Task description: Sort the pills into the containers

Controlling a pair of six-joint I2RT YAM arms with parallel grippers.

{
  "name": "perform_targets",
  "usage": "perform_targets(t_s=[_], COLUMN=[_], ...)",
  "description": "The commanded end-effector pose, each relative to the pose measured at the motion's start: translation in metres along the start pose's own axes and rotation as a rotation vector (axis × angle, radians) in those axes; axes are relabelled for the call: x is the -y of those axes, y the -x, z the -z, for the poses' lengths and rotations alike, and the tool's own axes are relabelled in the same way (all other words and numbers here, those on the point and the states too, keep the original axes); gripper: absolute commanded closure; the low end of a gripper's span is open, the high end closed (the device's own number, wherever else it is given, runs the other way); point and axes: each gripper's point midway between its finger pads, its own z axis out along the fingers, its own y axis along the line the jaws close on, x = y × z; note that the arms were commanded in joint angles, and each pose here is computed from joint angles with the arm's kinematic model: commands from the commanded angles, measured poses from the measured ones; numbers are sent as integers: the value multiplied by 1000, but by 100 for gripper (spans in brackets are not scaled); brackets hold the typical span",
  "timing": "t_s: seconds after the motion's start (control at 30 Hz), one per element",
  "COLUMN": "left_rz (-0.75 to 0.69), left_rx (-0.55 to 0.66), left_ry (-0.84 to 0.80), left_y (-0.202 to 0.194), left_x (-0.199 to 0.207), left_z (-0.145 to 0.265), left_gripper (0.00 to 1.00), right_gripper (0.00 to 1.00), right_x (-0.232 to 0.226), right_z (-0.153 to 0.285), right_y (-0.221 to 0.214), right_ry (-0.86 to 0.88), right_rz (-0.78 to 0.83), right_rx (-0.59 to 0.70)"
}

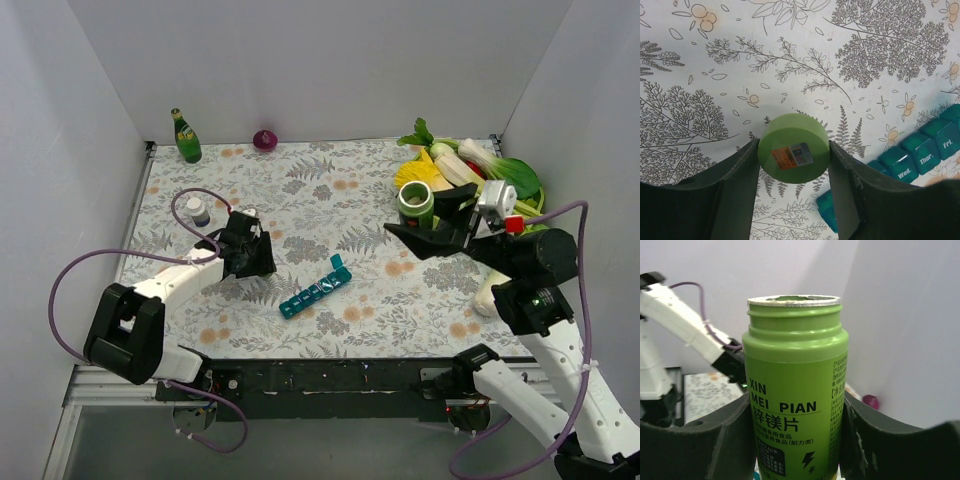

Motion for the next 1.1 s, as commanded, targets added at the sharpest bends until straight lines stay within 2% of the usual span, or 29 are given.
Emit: perform_targets(t_s=[0.0,0.03,0.13,0.2,0.23,0.27,0.3,0.33,0.37,0.4,0.43,0.47,0.53,0.6,0.63,0.67,0.7,0.73,0.77,0.8,0.83,0.87,0.9,0.93,0.97,1.03,1.07], left_rz=[6,13,48,67,75,85,95,101,113,118,122,129,123,119,117,102,97,85,75,69,57,36,16,-4,-29,-101,-130], left_rx=[11,8,-24,-63,-81,-94,-112,-118,-121,-116,-108,-103,-87,-82,-77,-64,-56,-41,-10,6,24,49,89,113,141,209,232], left_ry=[-12,-6,-36,-24,-24,-13,-8,-9,-15,-20,-27,-46,-67,-90,-95,-103,-118,-128,-139,-152,-170,-187,-211,-240,-261,-317,-336], left_y=[7,6,2,-4,-7,-8,-11,-11,-11,-10,-8,-6,-3,0,2,6,8,12,18,22,26,31,38,42,47,56,58], left_x=[-3,-6,-6,-11,-12,-16,-18,-20,-22,-22,-22,-20,-18,-15,-14,-14,-12,-11,-9,-7,-4,-1,3,8,12,21,24], left_z=[-3,-5,-10,-19,-21,-23,-26,-26,-26,-26,-24,-22,-18,-14,-12,-7,-3,1,10,15,21,27,38,46,52,72,78], left_gripper=[93,92,86,79,75,70,58,53,49,38,34,29,19,16,10,9,6,5,2,2,2,2,2,2,2,2,2], right_gripper=[99,99,99,99,99,99,99,99,99,99,99,99,99,99,99,99,99,99,98,99,99,99,99,99,99,99,99], right_x=[-53,-34,47,49,20,-6,-28,-54,-54,-40,6,37,87,75,35,6,-16,-31,-21,2,42,50,46,14,-7,-43,-48], right_z=[5,2,5,4,2,2,3,-1,2,0,4,2,22,25,15,13,12,4,4,1,10,9,11,16,20,30,38], right_y=[22,17,10,-10,-33,-36,-40,-44,-52,-53,-58,-60,-60,-70,-74,-64,-76,-73,-74,-68,-76,-85,-85,-112,-126,-171,-189], right_ry=[190,66,-302,-273,-109,-10,71,134,103,14,-227,-331,-411,-298,-122,-51,-4,-10,-82,-190,-350,-336,-269,-62,31,168,211], right_rz=[-46,57,217,136,34,-110,-170,-200,-84,-22,39,107,61,-143,-188,-170,-140,-22,48,106,169,147,122,62,38,47,115], right_rx=[128,107,14,-22,-55,-47,-49,-42,-64,-63,-101,-142,-158,-141,-152,-123,-130,-92,-93,-107,-174,-193,-172,-190,-215,-324,-369])
